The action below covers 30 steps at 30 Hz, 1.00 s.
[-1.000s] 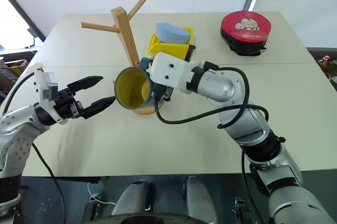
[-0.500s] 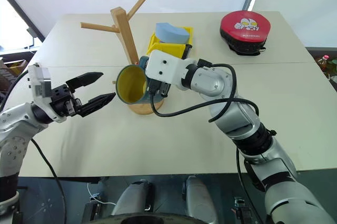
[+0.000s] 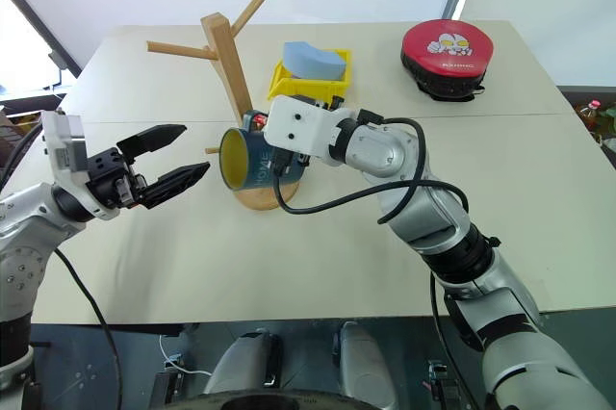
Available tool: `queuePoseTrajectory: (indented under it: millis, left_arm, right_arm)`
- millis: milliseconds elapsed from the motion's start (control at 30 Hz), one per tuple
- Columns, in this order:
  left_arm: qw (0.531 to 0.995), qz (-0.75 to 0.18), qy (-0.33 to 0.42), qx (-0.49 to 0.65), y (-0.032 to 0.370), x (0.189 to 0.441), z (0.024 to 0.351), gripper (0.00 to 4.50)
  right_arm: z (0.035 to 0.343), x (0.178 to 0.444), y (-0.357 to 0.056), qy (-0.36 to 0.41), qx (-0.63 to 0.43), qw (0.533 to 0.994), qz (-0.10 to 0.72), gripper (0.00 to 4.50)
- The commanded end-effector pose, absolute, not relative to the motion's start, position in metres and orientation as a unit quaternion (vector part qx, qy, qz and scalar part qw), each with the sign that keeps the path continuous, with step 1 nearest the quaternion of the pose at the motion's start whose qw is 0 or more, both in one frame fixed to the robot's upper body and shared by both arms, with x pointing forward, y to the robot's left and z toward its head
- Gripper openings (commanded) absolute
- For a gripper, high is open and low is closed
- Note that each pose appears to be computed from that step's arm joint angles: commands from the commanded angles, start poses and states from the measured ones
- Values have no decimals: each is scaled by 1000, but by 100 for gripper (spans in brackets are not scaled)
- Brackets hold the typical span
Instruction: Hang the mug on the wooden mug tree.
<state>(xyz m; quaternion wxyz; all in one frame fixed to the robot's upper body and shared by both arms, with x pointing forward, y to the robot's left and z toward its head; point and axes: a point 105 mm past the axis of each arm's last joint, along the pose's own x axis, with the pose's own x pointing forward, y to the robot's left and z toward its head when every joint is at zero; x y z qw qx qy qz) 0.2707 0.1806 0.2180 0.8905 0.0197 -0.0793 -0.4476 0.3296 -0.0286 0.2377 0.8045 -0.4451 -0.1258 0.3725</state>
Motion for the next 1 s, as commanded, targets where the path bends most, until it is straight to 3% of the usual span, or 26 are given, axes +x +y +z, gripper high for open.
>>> queuePoseTrajectory:
  millis: [33,300,433,667,867,1000]
  left_arm:
    - [887,-450,-98,37,180,269,229,450]
    - [906,-414,-87,0,194,280,226,450]
    - [934,-350,-68,-29,221,290,212,450]
    - [986,-163,-17,-12,278,304,154,450]
    - [996,-89,5,-5,294,302,122,450]
    - [996,-89,10,-10,292,298,113,450]
  right_arm:
    - [265,326,-32,-175,-447,805,349,284]
    - [279,301,-73,-184,-430,797,382,284]
    - [267,298,-108,-149,-301,856,393,284]
    - [197,320,-182,-88,-98,958,256,284]
    - [142,324,-193,-47,-83,969,226,284]
    - [125,326,-191,-35,-85,969,227,284]
